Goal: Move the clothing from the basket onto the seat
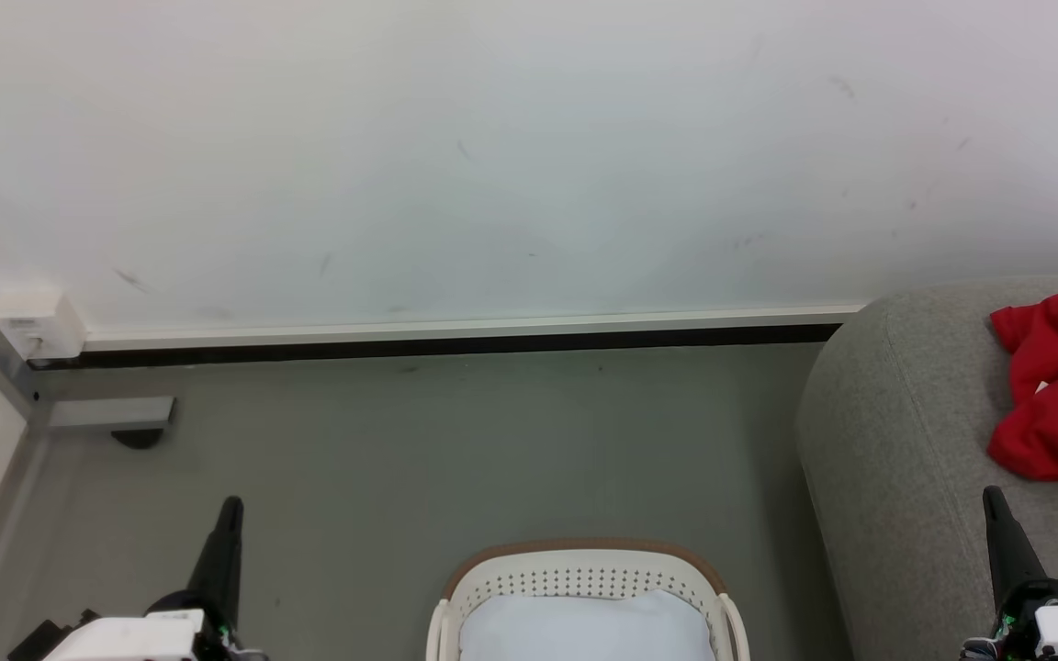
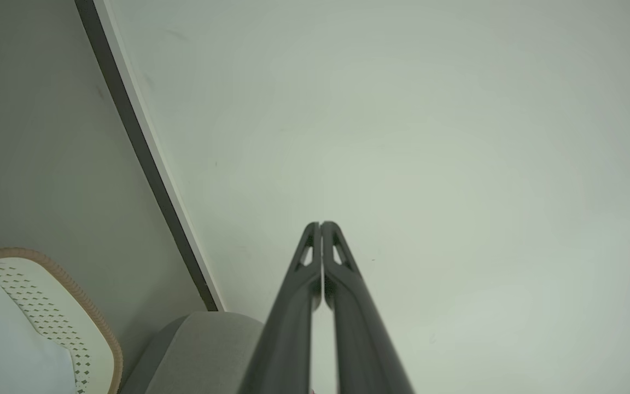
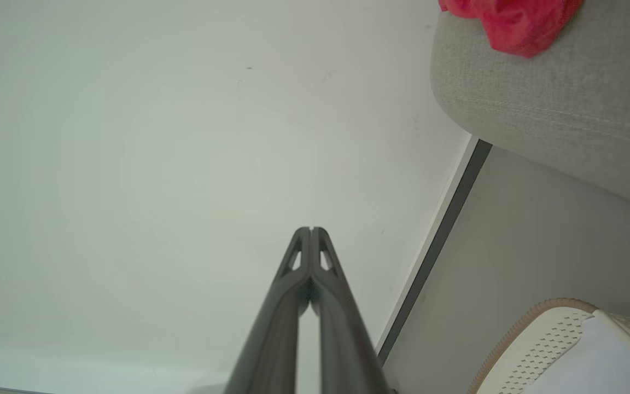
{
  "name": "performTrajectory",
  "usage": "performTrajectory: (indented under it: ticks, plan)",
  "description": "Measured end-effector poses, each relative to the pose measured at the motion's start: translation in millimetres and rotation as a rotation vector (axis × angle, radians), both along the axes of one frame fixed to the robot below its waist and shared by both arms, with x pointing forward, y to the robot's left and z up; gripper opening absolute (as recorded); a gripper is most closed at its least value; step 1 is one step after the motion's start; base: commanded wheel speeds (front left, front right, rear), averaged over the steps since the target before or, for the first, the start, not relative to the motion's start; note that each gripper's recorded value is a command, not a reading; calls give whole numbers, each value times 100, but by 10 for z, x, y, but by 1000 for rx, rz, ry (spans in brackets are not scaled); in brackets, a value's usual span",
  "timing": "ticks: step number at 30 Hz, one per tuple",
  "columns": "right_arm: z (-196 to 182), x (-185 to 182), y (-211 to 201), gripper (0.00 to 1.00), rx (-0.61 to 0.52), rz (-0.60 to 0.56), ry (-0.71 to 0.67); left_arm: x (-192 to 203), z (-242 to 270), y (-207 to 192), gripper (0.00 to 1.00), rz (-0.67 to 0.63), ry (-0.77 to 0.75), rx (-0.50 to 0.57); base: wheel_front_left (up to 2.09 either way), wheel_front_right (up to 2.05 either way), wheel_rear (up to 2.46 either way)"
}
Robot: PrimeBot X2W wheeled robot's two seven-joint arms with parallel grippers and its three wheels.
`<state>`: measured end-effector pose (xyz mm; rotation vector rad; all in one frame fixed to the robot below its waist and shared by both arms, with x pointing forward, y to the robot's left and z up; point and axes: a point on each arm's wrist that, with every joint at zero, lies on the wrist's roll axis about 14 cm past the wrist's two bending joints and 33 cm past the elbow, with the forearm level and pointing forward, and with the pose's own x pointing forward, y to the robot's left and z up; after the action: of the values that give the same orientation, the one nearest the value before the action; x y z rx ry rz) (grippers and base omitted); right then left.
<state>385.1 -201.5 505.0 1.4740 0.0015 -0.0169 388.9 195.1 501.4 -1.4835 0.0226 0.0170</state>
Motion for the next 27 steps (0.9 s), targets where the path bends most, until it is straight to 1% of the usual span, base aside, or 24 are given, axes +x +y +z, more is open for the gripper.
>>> performTrajectory:
  ticks: [15,27]
  plan:
    - [15,35,16,0,94,11,-7,4,48,38,0,3,-19,-88,0,0,0]
    - [18,38,18,0,98,10,-9,4,49,39,0,3,-19,-88,0,0,0]
